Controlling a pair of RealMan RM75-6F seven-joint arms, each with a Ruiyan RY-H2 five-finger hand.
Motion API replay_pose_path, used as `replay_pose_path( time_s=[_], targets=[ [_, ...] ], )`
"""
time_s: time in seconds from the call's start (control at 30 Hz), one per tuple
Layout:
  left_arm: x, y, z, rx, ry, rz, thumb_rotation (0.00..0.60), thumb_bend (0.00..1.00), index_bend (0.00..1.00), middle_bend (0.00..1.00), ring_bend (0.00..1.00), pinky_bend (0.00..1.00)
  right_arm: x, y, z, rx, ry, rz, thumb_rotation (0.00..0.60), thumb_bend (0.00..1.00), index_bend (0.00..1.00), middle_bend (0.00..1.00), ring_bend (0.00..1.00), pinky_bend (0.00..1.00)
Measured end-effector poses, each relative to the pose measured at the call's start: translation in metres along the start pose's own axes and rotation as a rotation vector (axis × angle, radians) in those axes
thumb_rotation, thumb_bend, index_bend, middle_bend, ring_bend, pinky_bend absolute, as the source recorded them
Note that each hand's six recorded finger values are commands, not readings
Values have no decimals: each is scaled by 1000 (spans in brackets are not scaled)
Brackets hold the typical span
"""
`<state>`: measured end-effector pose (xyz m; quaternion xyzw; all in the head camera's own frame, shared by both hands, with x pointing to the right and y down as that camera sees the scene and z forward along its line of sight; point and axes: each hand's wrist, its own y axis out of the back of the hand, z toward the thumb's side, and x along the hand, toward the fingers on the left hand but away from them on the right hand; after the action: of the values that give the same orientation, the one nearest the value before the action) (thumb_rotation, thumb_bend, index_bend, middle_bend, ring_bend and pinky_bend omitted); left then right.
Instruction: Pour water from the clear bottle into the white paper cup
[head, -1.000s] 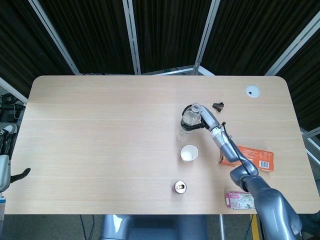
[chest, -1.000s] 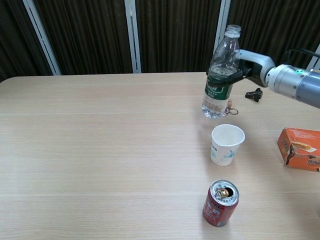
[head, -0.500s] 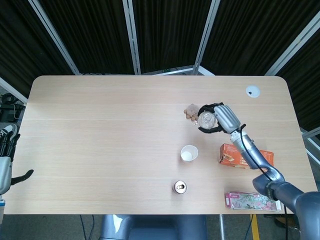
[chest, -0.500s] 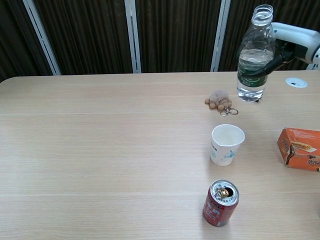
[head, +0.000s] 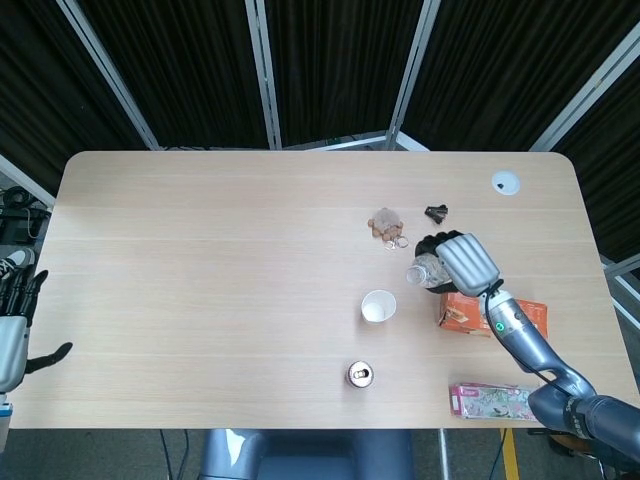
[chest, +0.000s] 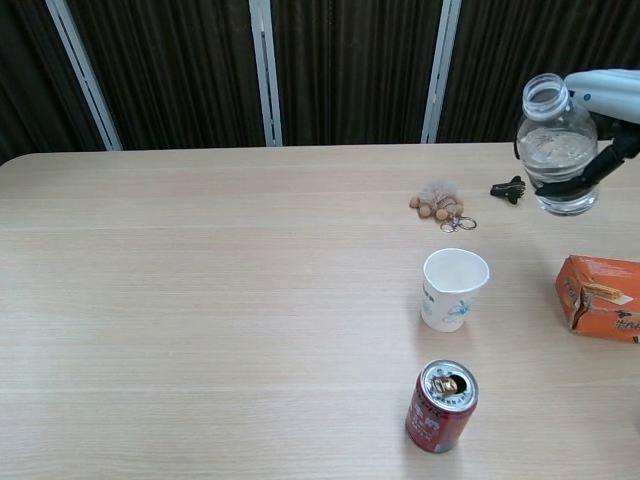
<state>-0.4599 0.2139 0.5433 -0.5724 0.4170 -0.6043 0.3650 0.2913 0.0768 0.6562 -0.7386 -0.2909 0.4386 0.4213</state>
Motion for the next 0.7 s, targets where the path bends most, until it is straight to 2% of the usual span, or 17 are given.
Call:
replay_pose_path(
  time_s=[0.17,0.33,0.7],
  targets=[
    [-2,3,0,-1,0,11,600,0,0,0,0,0,3,-11,-9,42,-33,19,600,541,466,571,494,468],
    [-7,11,3,5,-7,56,600,0,0,0,0,0,4,-18,-20,95,-48,27,600,545,469,574,496,470],
    [-11,10,4,6,-10,53,600,0,0,0,0,0,3,-30,-20,258,-20,17,600,562,473,581,505,473]
  ],
)
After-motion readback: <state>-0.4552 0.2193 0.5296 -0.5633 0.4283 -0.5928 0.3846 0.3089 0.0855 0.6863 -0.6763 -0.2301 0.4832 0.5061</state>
